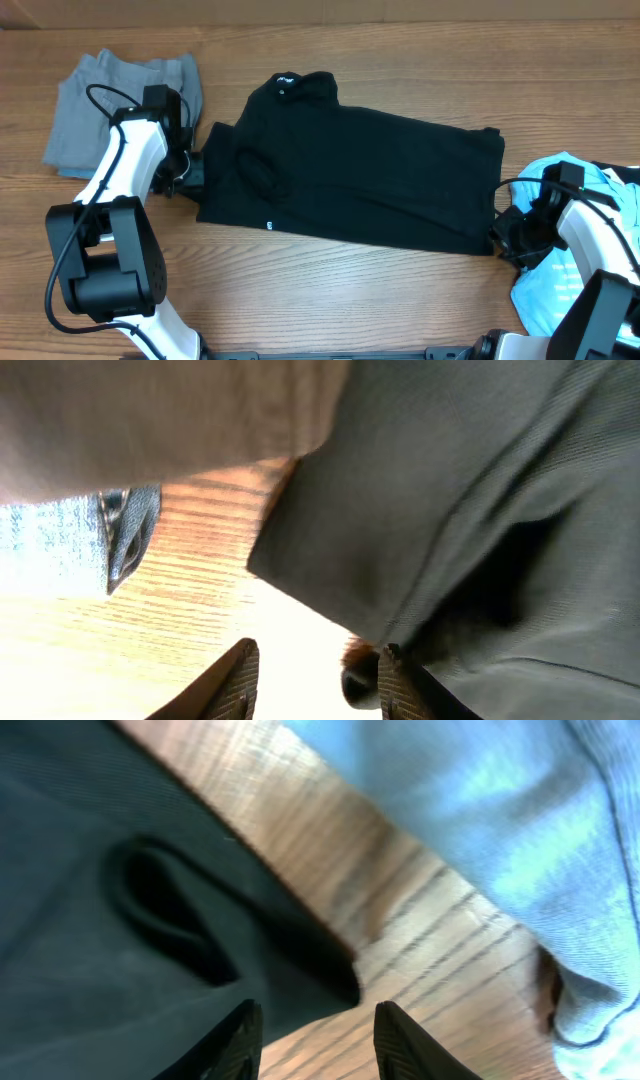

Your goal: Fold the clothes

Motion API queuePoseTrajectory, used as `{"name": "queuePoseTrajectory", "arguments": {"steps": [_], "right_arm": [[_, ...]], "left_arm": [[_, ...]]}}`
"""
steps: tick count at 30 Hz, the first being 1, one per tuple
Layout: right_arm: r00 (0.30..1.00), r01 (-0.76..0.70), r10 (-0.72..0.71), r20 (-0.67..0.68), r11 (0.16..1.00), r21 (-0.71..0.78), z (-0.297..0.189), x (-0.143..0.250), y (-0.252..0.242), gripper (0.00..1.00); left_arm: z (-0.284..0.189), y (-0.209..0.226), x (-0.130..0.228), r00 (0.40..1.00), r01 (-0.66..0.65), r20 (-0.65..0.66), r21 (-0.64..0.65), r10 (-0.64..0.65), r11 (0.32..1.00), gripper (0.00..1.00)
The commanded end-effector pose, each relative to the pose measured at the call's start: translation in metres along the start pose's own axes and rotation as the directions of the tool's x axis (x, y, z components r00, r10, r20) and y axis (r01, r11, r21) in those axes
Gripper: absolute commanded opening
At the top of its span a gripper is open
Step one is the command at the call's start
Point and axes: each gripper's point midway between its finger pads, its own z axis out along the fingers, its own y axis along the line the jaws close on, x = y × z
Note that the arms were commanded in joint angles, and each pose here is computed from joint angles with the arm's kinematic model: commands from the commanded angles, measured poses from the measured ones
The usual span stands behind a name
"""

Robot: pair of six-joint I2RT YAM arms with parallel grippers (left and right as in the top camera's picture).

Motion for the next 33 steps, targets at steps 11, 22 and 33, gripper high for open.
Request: {"name": "queuePoseTrajectory", "arguments": {"steps": [11, 22, 33], "right_arm": [[0.998, 0.057, -0.055, 0.015, 0.982, -0.179, -0.019, 0.001, 0.041, 0.4], [0.997, 0.079, -0.078, 0.009, 0.978, -0.191, 0.012, 0.013, 0.042, 0.39], [0.997, 0.064, -0.051, 0.065, 0.975, -0.211, 0.023, 0.003, 0.043, 0.14]], "left_arm": [[-0.03, -0.069, -0.022, 0.995, -0.086, 0.084, 0.359, 0.06, 0.929, 0.45], [-0.031, -0.092, -0.02, 0.988, -0.149, 0.1, 0.357, 0.121, 0.922, 0.48], [-0.032, -0.097, -0.019, 0.986, -0.162, 0.103, 0.357, 0.134, 0.92, 0.52]]}}
